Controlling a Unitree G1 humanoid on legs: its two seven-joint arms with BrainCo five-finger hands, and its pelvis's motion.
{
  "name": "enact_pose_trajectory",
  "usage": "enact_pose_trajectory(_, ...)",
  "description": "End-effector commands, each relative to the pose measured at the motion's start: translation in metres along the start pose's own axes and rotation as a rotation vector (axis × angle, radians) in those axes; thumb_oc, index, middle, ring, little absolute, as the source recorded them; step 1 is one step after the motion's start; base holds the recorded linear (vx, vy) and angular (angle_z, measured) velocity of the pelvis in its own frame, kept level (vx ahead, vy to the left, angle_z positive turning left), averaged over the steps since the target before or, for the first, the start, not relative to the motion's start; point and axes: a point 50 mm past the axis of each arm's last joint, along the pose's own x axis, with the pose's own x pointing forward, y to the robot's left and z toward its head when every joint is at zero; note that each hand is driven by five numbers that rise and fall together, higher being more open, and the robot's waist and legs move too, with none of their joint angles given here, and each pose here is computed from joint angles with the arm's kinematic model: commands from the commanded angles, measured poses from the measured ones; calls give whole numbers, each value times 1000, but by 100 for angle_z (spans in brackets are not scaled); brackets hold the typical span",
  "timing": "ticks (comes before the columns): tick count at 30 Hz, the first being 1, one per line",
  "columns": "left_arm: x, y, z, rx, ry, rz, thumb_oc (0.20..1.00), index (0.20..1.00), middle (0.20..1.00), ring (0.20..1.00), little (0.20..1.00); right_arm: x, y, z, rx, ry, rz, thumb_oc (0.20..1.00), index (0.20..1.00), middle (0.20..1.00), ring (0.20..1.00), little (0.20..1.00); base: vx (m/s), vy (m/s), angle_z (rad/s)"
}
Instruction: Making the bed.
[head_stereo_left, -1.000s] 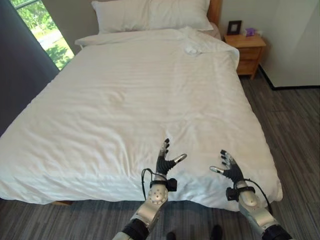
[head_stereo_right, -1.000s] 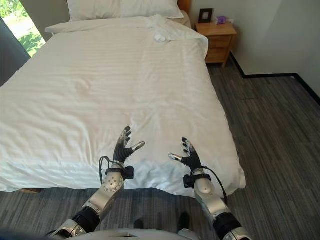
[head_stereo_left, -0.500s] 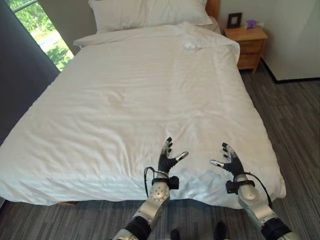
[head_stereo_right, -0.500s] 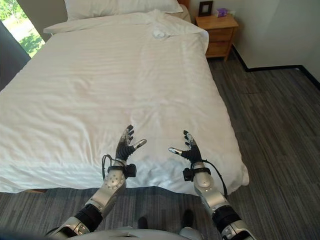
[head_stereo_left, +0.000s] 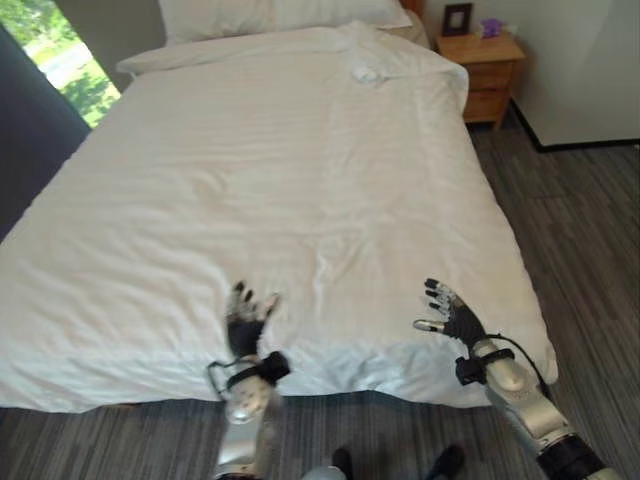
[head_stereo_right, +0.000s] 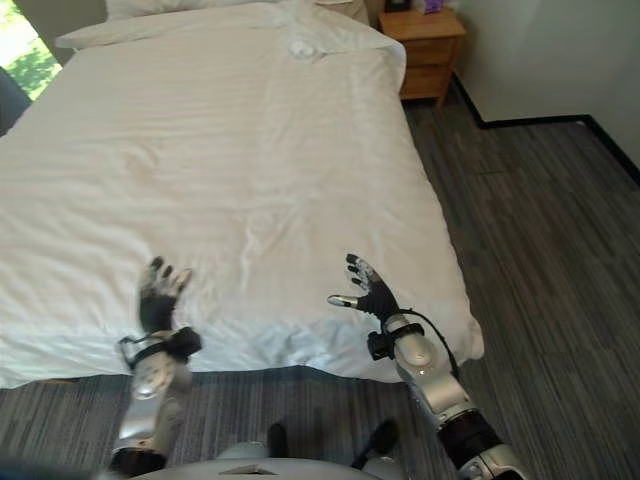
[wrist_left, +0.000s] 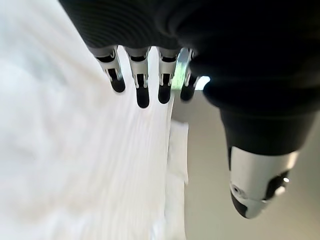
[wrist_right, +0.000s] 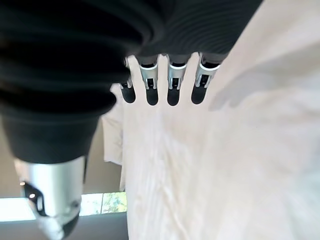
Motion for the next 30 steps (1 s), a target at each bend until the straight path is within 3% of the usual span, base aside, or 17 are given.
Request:
enact_pose_trajectory(1, 5, -19, 28, 51, -137, -141, 1000, 1000, 1000, 1000, 1000, 14, -5, 35, 23, -173, -45, 1000, 1000, 1000, 1000, 1000, -20, -82, 38)
enact_pose_trajectory(7, 11, -37, 47, 46, -215, -216, 1000, 1000, 1000, 1000, 1000, 6, -13, 40, 60, -209, -146, 1000, 1000, 1000, 1000, 1000, -18, -60, 17)
enact_pose_trajectory(11, 17, -50, 56, 26, -258, -247, 1000, 1000, 1000, 1000, 1000, 10, -7, 50, 57, -257, -111, 1000, 1000, 1000, 1000, 1000, -109, 47, -51)
enact_pose_trajectory(16, 16, -99, 78, -2, -364, -392, 1000, 1000, 1000, 1000, 1000, 12, 2, 58, -9, -295, -26, 1000, 1000, 1000, 1000, 1000, -13, 211, -159)
enact_pose_trajectory(18, 13, -133, 84, -29, -373, -463, 1000, 1000, 1000, 1000, 1000, 9, -1, 65, -36, -325, -86, 1000, 1000, 1000, 1000, 1000, -149, 416, -148)
enact_pose_trajectory(21, 11, -156, 84, -17, -361, -521, 1000, 1000, 1000, 1000, 1000, 5, 3, 64, 22, -329, -124, 1000, 1000, 1000, 1000, 1000, -234, 267, -156)
enact_pose_trajectory(24, 8, -165, 85, -21, -355, -590, 1000, 1000, 1000, 1000, 1000, 1, 3, 60, -11, -311, -147, 1000, 1000, 1000, 1000, 1000, -340, 226, -93)
enact_pose_trajectory(30, 6, -157, 69, -104, -241, -550, 1000, 1000, 1000, 1000, 1000, 11, 18, 70, -27, -351, -106, 1000, 1000, 1000, 1000, 1000, -265, 148, -160)
